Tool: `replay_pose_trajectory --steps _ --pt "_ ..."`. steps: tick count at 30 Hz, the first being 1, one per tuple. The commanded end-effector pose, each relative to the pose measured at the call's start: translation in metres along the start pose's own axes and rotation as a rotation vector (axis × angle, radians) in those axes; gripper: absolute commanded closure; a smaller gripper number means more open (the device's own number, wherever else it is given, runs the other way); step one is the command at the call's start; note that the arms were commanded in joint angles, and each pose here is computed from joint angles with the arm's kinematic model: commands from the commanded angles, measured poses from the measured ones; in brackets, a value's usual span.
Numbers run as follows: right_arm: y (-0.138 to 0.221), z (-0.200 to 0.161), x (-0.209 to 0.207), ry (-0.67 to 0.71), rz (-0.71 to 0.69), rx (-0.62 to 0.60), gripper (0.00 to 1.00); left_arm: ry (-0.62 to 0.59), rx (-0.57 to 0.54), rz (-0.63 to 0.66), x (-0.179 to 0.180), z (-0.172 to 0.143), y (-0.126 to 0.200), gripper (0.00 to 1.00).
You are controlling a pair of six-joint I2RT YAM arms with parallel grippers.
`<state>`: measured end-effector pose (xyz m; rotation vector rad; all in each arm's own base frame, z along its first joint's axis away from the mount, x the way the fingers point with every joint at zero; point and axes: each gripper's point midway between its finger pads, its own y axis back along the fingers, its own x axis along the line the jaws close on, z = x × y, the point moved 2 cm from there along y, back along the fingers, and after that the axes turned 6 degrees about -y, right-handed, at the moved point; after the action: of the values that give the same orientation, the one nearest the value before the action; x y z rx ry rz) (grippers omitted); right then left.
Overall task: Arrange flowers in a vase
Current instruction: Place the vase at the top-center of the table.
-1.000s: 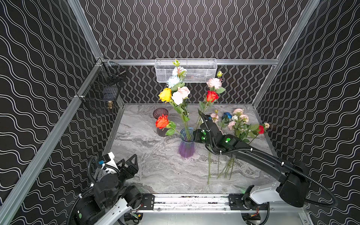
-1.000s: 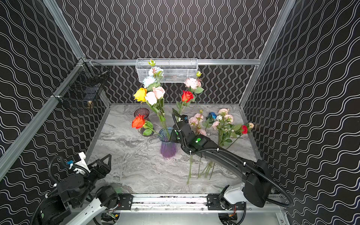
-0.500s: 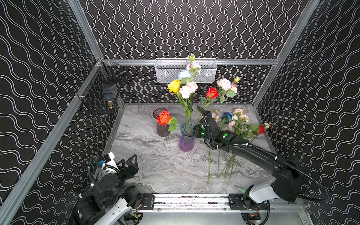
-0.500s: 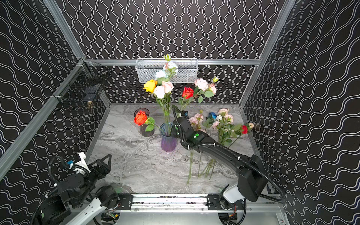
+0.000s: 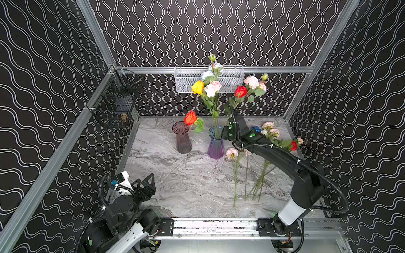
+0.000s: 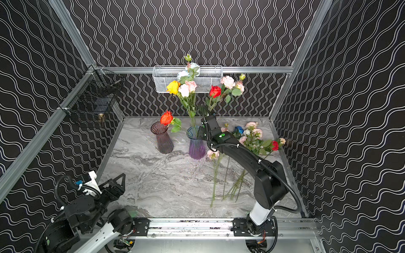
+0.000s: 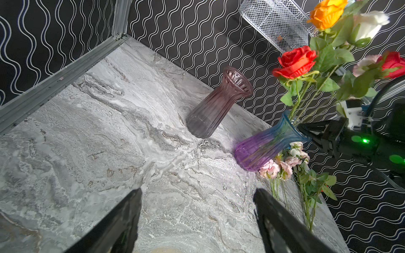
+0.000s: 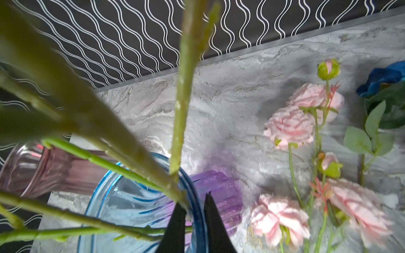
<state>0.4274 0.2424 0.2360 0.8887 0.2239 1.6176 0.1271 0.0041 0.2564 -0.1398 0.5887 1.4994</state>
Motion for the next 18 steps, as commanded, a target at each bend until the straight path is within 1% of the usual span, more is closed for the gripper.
replay_pose_trajectory --steps 1,6,8,12,13,15,18 --pt "-0.014 0.010 -0.013 0.059 -0.056 0.015 0.95 0.002 -0.019 -0.001 -0.001 0.004 0.000 0.16" --pt "-0.038 0.023 -0.014 0.064 -0.056 0.049 0.96 0.011 -0.027 0.016 0.003 0.006 0.002 0.16" --pt "-0.052 0.017 -0.016 0.074 -0.064 0.073 0.96 0.010 -0.027 0.019 0.003 0.006 0.002 0.16" --pt "-0.060 0.021 -0.014 0.067 -0.043 0.088 0.94 0.011 -0.026 0.014 0.002 0.005 0.002 0.16" --pt "-0.061 0.022 -0.014 0.076 -0.044 0.088 0.93 0.008 -0.025 0.011 0.002 0.005 0.002 0.16" --pt "-0.061 0.021 -0.012 0.090 -0.035 0.094 0.84 0.006 -0.024 0.005 0.001 0.005 0.001 0.16" --pt "-0.058 0.020 -0.012 0.094 -0.017 0.101 0.81 0.005 -0.023 0.004 0.000 0.005 0.001 0.16"
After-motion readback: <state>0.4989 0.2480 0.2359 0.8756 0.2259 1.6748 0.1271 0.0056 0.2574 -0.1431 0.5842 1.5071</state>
